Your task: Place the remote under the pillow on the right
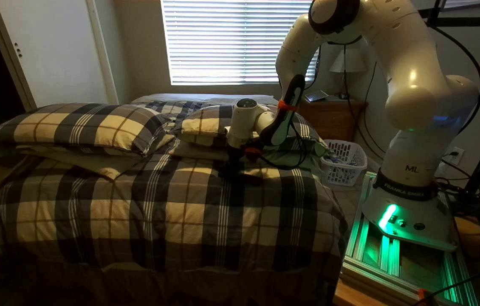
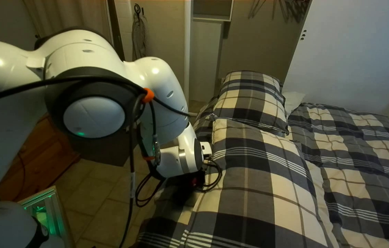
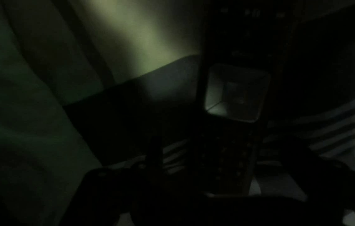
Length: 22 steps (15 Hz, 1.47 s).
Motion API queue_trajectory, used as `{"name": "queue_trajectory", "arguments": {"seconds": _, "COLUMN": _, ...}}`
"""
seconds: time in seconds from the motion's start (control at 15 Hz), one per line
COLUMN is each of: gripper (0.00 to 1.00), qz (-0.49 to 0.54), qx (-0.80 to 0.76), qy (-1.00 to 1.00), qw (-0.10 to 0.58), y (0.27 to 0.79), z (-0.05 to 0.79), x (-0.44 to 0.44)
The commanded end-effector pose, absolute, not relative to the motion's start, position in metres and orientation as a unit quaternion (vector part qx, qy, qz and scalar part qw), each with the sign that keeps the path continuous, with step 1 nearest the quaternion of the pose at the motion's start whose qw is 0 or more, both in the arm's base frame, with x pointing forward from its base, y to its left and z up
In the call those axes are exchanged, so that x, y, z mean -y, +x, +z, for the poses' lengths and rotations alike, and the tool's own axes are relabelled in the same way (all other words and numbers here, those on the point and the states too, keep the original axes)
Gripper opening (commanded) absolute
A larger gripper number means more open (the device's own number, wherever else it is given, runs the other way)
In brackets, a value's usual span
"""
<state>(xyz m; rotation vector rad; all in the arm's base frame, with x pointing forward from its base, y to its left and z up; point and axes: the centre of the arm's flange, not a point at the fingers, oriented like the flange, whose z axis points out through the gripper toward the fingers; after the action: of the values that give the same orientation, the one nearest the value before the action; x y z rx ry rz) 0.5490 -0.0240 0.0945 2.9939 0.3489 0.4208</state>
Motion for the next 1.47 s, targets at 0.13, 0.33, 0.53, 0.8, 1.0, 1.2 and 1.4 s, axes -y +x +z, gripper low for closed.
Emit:
{"name": "queue_trajectory", "arguments": {"seconds": 0.13, "gripper": 0.51, "qz": 0.14, "qx": -0.119, "qy": 0.982, "qw": 0.041, "y": 0.56, "z": 0.084, "x": 0.028}}
{"name": "queue_trajectory", "arguments": {"seconds": 0.33, "gripper": 0.31, "qz": 0.133, "qx": -0.119, "qy": 0.983, "qw": 0.04, "y": 0.557, "z": 0.076, "x": 0.029}}
{"name": "queue_trajectory", "arguments": {"seconds": 0.53, "gripper": 0.29, "qz": 0.125, "qx": -0.123, "qy": 0.984, "qw": 0.038, "y": 0.55, "z": 0.075, "x": 0.024}}
{"name": "queue_trajectory", "arguments": {"seconds": 0.8, "gripper": 0.29, "qz": 0.093, "qx": -0.165, "qy": 0.98, "qw": 0.06, "y": 0.534, "z": 0.079, "x": 0.009}}
{"name": "queue_trajectory", "arguments": {"seconds": 1.0, "gripper": 0.29, "qz": 0.073, "qx": -0.234, "qy": 0.967, "qw": 0.074, "y": 0.517, "z": 0.082, "x": -0.007}}
{"name": "queue_trajectory", "arguments": {"seconds": 1.2, "gripper": 0.29, "qz": 0.057, "qx": -0.299, "qy": 0.949, "qw": 0.081, "y": 0.497, "z": 0.084, "x": -0.019}}
{"name": "queue_trajectory", "arguments": {"seconds": 1.4, "gripper": 0.29, "qz": 0.035, "qx": -0.362, "qy": 0.927, "qw": 0.095, "y": 0.489, "z": 0.084, "x": -0.022}}
